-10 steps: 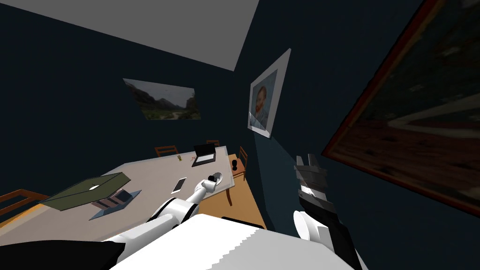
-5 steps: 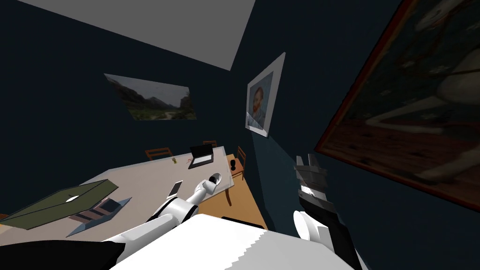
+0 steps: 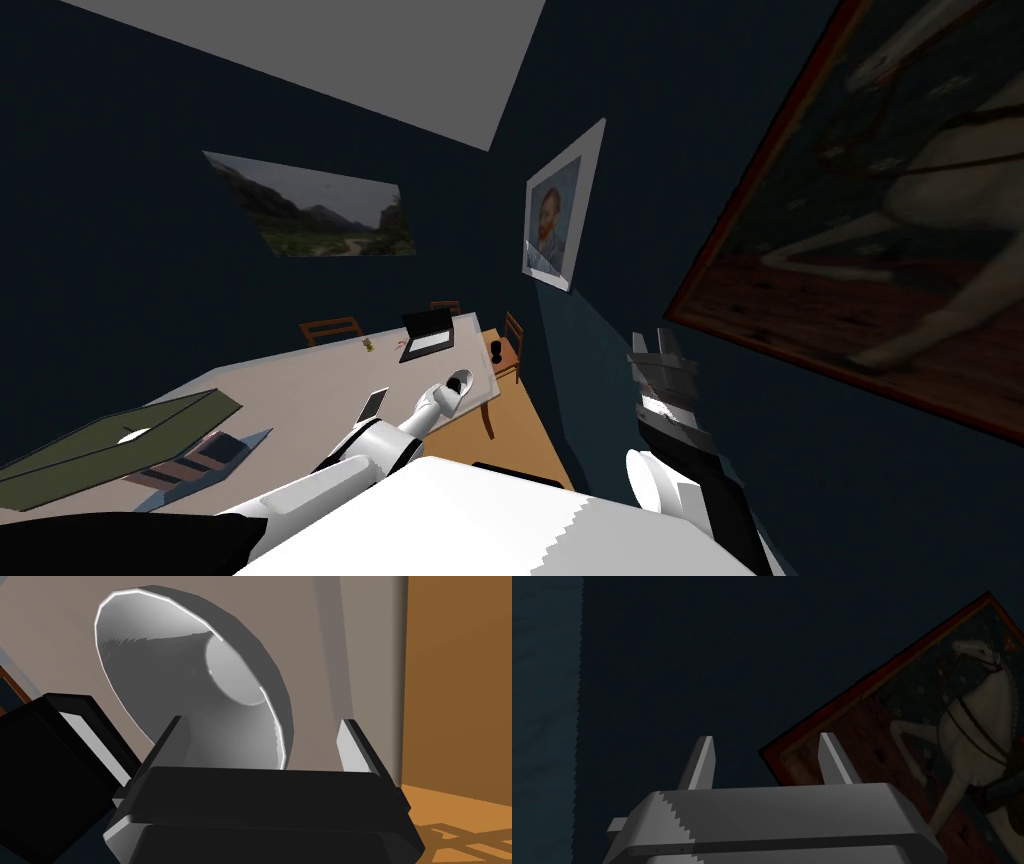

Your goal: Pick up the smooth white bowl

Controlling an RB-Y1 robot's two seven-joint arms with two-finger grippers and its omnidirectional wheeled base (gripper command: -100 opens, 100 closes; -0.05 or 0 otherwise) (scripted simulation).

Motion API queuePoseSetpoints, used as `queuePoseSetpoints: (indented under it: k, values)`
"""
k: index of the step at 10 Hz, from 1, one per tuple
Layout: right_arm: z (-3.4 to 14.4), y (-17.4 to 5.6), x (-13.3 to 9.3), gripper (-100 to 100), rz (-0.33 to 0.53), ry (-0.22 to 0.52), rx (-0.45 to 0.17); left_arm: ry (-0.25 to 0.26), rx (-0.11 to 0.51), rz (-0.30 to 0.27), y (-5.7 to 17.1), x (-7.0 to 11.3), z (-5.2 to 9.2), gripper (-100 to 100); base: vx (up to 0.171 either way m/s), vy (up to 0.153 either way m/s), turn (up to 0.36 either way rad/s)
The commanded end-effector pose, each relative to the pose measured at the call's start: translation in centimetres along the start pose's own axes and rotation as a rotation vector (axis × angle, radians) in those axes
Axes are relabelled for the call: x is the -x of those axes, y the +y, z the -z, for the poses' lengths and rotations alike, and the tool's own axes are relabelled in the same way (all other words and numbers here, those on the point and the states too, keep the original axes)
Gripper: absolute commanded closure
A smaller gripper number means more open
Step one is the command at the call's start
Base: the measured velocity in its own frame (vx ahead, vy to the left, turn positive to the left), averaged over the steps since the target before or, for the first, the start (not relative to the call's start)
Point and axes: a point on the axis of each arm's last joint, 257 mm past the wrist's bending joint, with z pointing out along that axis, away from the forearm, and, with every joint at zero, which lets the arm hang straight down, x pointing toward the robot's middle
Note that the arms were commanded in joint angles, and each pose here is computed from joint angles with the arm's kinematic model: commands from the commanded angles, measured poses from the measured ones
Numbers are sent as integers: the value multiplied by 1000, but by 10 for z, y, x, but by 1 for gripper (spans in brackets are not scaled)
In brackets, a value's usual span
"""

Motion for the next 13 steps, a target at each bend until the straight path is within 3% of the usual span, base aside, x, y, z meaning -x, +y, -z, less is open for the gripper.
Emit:
queuePoseSetpoints:
  k: [1, 3, 4, 6, 7, 9, 10, 12, 13]
  values:
    - [0, 0, 0, 0, 0, 0, 0, -15, 1, -14, 3, 3, -1, -100, -25, 29, -187]
    - [0, 0, 0, 0, 0, 0, 0, -15, 0, 36, 3, 3, -1, -100, -22, 38, -64]
    - [0, 0, 0, 0, 0, 0, 0, -30, 0, 3, 6, 6, -1, -100, -24, 34, -194]
    - [0, 0, 0, 0, 0, 0, 0, -30, -1, 61, 6, 6, -1, -100, -18, 38, -56]
    - [0, 0, 0, 0, 0, 0, 0, -45, -3, 28, 9, 9, -2, -100, -39, 37, -164]
    - [0, 0, 0, 0, 0, 0, 0, -45, -4, 83, 9, 9, -2, -100, -21, 37, -58]
    - [0, 0, 0, 0, 0, 0, 0, -59, -6, 48, 11, 12, -2, -100, -25, 41, -176]
    - [0, 0, 0, 0, 0, 0, 0, -59, -8, 110, 11, 12, -2, -100, -24, 30, -62]
    - [0, 0, 0, 0, 0, 0, 0, -58, -8, 90, 11, 12, -2, -100, -4, 6, 5]
